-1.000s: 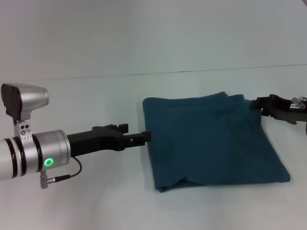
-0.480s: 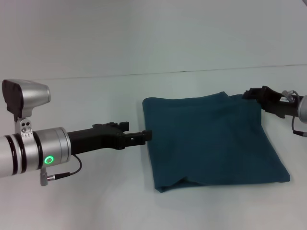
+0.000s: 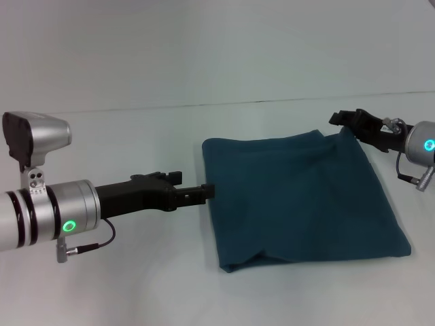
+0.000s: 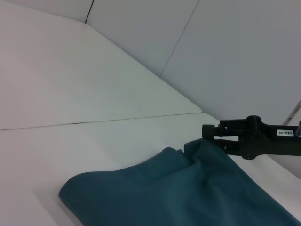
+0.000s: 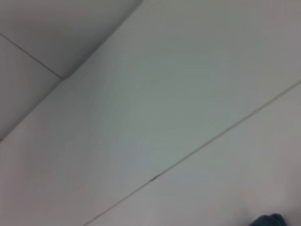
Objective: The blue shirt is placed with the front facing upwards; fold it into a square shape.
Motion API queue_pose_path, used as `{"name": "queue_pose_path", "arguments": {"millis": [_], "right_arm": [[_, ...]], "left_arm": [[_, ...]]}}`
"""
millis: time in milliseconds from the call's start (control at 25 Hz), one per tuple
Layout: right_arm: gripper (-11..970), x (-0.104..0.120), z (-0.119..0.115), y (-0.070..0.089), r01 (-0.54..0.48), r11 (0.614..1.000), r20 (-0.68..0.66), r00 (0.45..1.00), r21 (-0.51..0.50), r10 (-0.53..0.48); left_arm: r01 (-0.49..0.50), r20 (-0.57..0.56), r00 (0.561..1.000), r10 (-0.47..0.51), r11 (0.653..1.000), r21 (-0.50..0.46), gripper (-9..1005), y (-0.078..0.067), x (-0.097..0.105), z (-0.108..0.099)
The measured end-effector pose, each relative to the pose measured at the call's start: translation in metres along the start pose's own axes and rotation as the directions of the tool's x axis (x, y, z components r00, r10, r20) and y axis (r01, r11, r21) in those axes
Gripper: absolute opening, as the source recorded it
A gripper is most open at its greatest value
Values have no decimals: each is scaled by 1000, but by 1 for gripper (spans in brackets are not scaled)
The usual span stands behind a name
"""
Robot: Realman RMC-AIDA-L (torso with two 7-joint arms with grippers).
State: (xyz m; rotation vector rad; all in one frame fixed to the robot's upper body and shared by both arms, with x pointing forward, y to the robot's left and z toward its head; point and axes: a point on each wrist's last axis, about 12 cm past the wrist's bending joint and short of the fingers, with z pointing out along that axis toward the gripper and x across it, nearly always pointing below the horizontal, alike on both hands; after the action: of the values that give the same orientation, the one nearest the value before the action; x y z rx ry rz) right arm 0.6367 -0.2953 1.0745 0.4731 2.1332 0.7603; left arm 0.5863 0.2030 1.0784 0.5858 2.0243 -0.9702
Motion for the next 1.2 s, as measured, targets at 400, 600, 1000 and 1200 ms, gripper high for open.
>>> {"name": "queue_pose_path", "arguments": {"millis": [400,600,1000,1200], "right_arm": [[453,2,-4,3,79,994,62,995,-69,-75],[453,3,-9,-6,57,996,73,996,-61,-53],[454,7,-15,-26,-27,1000,54,998,-14,27],[454,7,-20,-36,-65,998,43,997,7,65]], "left_arm": [[5,0,1000,-5,1000,1,836,-1,1,1],[6,1,1000,-6,1000,0,835,-1,1,1],[2,2,1000,-2,1000,-1,833,0,0,1],[0,3,1000,0,1000,-1,832,0,0,1]]}}
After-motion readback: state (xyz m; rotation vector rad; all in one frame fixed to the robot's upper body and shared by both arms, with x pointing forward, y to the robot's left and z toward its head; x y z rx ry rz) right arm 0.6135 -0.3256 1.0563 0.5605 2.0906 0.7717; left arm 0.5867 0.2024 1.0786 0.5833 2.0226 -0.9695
